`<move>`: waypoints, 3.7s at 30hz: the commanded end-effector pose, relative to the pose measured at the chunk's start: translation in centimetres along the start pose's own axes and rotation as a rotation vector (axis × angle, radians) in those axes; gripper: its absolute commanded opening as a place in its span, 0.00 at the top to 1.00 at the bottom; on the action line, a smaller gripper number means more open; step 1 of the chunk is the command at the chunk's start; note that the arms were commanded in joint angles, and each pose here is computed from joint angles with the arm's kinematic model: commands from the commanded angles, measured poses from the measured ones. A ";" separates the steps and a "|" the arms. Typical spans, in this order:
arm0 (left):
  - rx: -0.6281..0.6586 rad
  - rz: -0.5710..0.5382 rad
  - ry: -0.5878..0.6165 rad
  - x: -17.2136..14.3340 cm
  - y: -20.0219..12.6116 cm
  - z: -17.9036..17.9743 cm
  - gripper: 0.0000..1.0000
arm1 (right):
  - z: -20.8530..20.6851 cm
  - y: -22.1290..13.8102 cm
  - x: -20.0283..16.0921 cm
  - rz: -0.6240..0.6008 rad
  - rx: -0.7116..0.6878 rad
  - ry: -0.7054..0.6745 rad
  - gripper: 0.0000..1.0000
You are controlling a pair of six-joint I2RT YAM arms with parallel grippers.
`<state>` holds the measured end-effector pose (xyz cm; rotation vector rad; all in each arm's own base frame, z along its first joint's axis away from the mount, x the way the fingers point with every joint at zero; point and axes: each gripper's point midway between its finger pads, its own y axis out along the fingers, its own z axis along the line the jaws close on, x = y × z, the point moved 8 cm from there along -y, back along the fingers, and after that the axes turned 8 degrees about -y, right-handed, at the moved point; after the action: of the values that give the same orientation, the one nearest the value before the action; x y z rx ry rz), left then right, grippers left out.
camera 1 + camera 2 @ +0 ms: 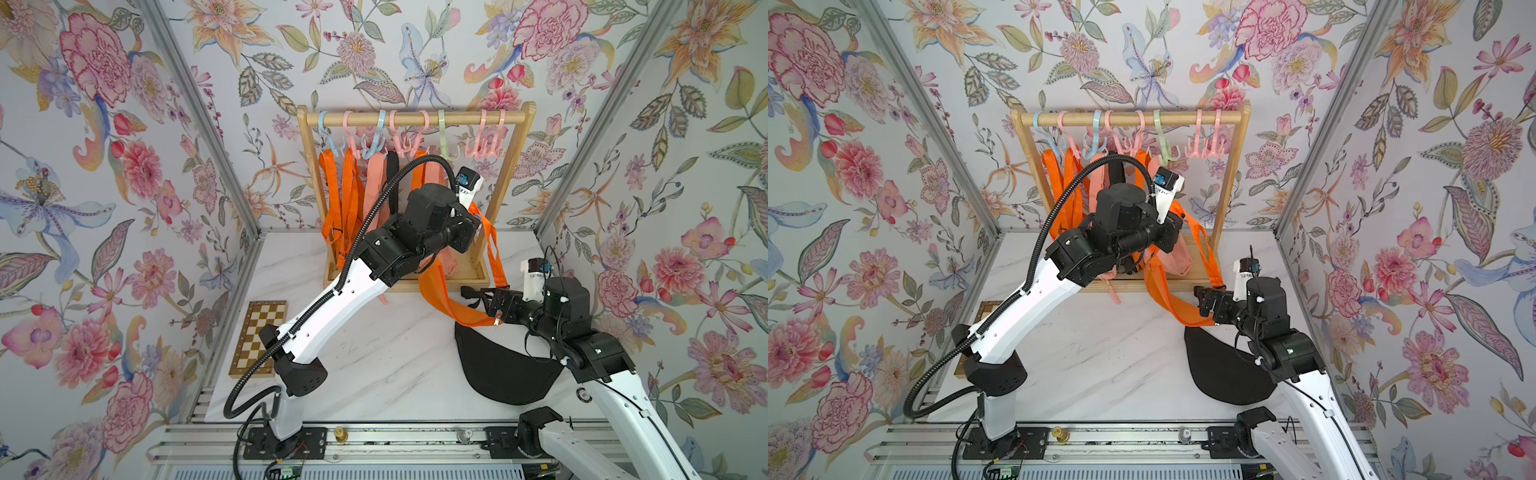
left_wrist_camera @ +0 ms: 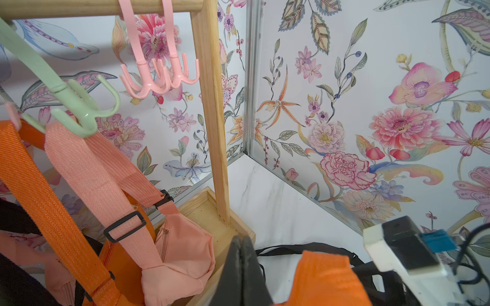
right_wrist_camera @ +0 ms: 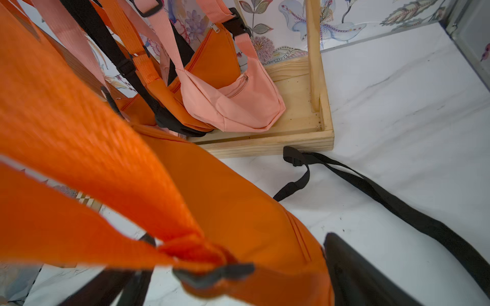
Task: Take the bag off the hook
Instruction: Place the bag inside the bag.
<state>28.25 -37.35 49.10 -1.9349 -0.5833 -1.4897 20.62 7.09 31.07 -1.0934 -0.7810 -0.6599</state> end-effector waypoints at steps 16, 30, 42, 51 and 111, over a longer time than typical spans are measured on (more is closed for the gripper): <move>-0.064 -0.161 -0.034 4.7 -6.2 -0.7 0.97 | -1.3 5.8 1.6 -0.104 0.100 0.179 0.75; -0.168 -0.006 -0.122 -1.4 -1.7 -1.5 0.98 | -3.4 -5.1 2.7 0.005 -0.221 0.219 0.99; -0.252 0.182 -0.196 -9.5 3.7 -4.2 0.99 | -7.8 -6.2 -1.2 0.125 -0.415 0.432 1.00; -0.260 0.335 -0.263 -16.4 10.7 -4.7 1.00 | -12.2 -4.7 -5.1 0.231 -0.514 0.574 1.00; 0.093 -0.059 -0.162 -3.2 3.6 7.5 0.02 | -3.5 2.9 15.5 -0.270 -0.359 -0.099 0.39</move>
<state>33.69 -37.45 44.06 -2.1476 -0.6821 -1.3561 32.82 1.93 39.89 -1.3485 -0.7777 -1.0299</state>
